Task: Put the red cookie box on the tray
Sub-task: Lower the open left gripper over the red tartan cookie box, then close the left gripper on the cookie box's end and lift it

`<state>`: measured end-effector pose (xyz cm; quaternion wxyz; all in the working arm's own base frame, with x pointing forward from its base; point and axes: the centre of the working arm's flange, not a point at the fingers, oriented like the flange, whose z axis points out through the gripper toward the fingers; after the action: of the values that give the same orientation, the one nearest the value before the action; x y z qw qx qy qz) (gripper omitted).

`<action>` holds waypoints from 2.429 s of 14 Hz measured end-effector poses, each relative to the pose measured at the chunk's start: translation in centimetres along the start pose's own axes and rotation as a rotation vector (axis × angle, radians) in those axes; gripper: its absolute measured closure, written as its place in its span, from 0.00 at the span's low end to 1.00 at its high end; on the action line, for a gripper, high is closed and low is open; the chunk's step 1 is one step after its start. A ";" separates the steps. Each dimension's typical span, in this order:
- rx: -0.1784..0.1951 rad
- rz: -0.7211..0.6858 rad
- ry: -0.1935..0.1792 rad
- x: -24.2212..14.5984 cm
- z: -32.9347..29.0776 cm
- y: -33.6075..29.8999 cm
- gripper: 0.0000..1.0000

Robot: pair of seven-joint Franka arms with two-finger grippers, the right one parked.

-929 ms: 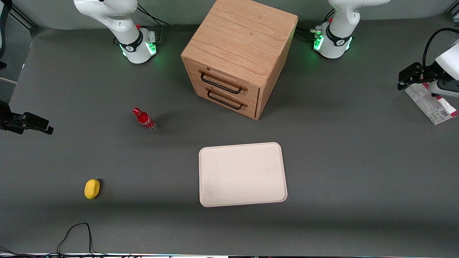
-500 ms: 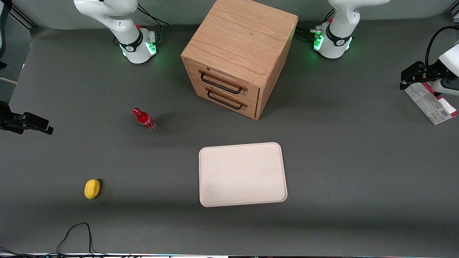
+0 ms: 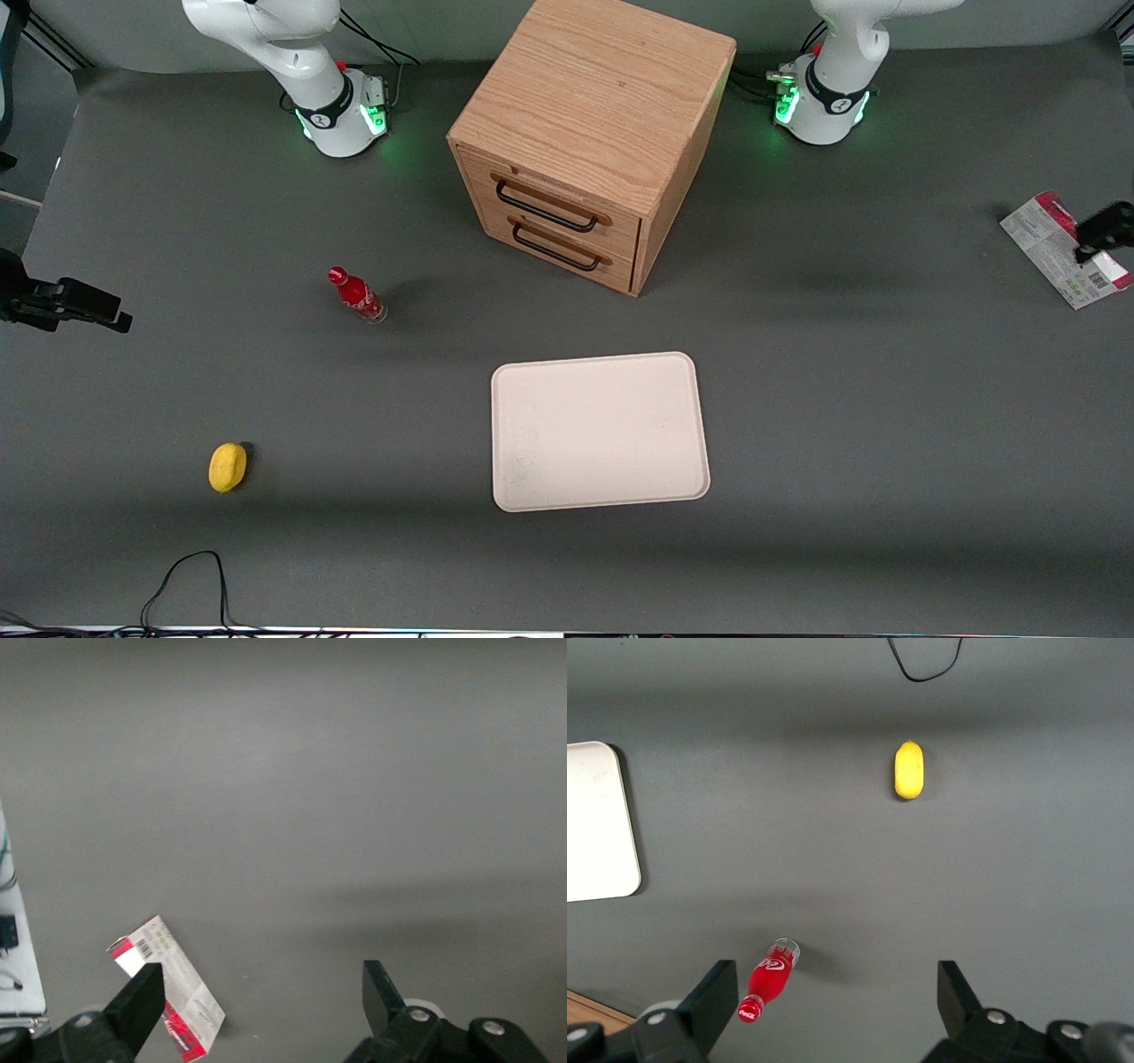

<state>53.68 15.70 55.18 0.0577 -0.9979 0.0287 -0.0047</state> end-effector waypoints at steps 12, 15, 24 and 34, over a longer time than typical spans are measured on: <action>0.029 -0.353 -0.085 -8.9 21.8 -16.8 0.03; -0.006 -0.421 -0.134 -10.4 26.3 -18.1 0.05; -0.037 -0.506 -0.209 -14.8 35.8 -18.1 0.09; -0.100 -0.399 -0.266 -14.6 35.1 -17.2 0.90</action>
<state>40.54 37.64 22.17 0.0097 -0.9773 -0.1768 0.1166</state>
